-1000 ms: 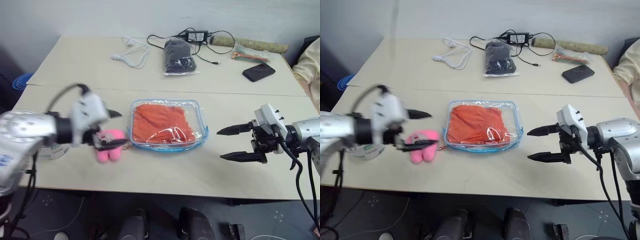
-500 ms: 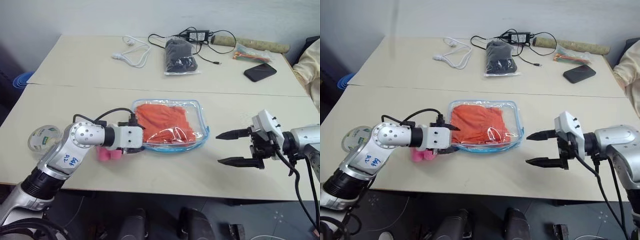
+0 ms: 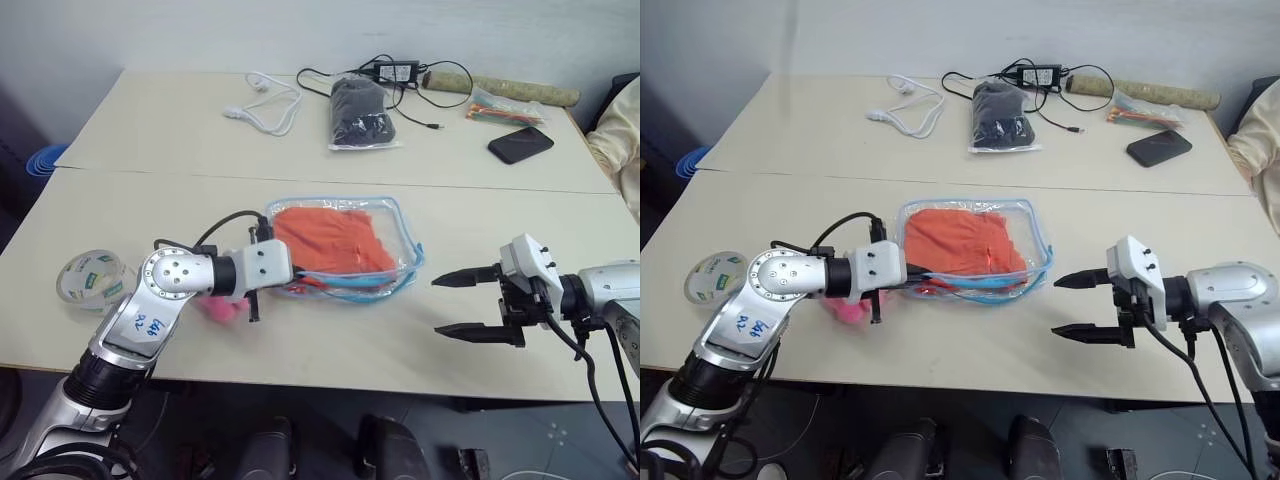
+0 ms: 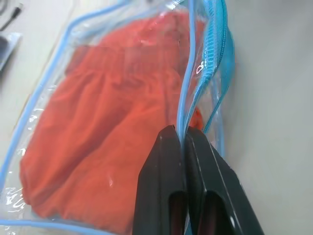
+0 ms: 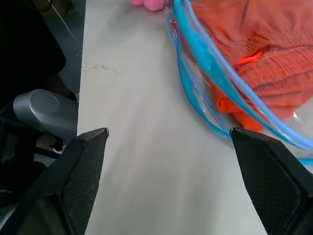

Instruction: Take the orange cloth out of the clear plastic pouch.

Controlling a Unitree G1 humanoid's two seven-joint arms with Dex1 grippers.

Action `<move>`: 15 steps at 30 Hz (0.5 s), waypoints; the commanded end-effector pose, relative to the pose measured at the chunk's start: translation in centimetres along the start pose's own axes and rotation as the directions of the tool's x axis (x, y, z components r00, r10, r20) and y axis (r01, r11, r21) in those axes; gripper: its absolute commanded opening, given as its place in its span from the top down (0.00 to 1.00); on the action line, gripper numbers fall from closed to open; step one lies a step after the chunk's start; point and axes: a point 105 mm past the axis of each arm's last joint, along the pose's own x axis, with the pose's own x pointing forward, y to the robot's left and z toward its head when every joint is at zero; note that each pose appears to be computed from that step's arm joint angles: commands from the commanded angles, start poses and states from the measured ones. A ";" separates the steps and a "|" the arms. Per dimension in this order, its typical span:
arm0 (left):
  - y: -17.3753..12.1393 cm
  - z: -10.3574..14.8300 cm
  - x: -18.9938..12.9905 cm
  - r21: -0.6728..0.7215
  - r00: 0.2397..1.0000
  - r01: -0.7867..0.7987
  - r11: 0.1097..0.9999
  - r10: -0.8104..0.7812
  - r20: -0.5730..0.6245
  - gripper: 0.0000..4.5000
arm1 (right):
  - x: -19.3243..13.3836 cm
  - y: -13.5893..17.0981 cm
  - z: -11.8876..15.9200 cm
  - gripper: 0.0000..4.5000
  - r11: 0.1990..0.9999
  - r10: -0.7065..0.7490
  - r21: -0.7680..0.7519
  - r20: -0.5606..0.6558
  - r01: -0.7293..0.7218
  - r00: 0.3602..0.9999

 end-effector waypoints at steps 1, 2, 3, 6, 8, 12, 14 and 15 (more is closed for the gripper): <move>0.9 1.0 -0.8 -0.080 0.995 -0.076 0.994 0.081 0.057 1.00 | 1.3 0.2 1.1 0.27 0.992 -0.021 -0.127 0.008 0.021 1.000; 1.0 1.0 -0.8 -0.100 0.994 -0.085 0.991 0.091 0.062 1.00 | 1.7 0.3 1.1 0.34 0.988 -0.026 -0.154 0.004 0.026 1.000; 0.9 1.1 -0.7 -0.124 0.993 -0.089 0.988 0.099 0.069 1.00 | 2.6 0.2 1.3 0.41 0.977 -0.057 -0.206 0.005 0.057 0.998; 0.6 1.0 -0.4 -0.144 0.992 -0.094 0.985 0.106 0.073 1.00 | 4.9 -0.2 2.1 0.63 0.939 -0.133 -0.316 0.036 0.137 0.990; 0.5 1.1 -0.1 -0.157 0.991 -0.098 0.983 0.112 0.078 1.00 | 6.0 -0.3 2.5 0.79 0.908 -0.175 -0.379 0.046 0.179 0.983; 0.5 1.6 0.4 -0.178 0.988 -0.102 0.979 0.120 0.097 1.00 | 8.0 -0.7 2.6 0.94 0.842 -0.247 -0.479 0.068 0.249 0.967; 0.4 1.8 0.7 -0.179 0.988 -0.097 0.979 0.117 0.103 1.00 | 8.9 -1.4 2.4 0.94 0.792 -0.301 -0.535 0.075 0.293 0.951; 0.3 1.9 0.8 -0.178 0.988 -0.094 0.980 0.113 0.104 1.00 | 9.2 -1.8 2.3 0.94 0.770 -0.328 -0.555 0.079 0.315 0.941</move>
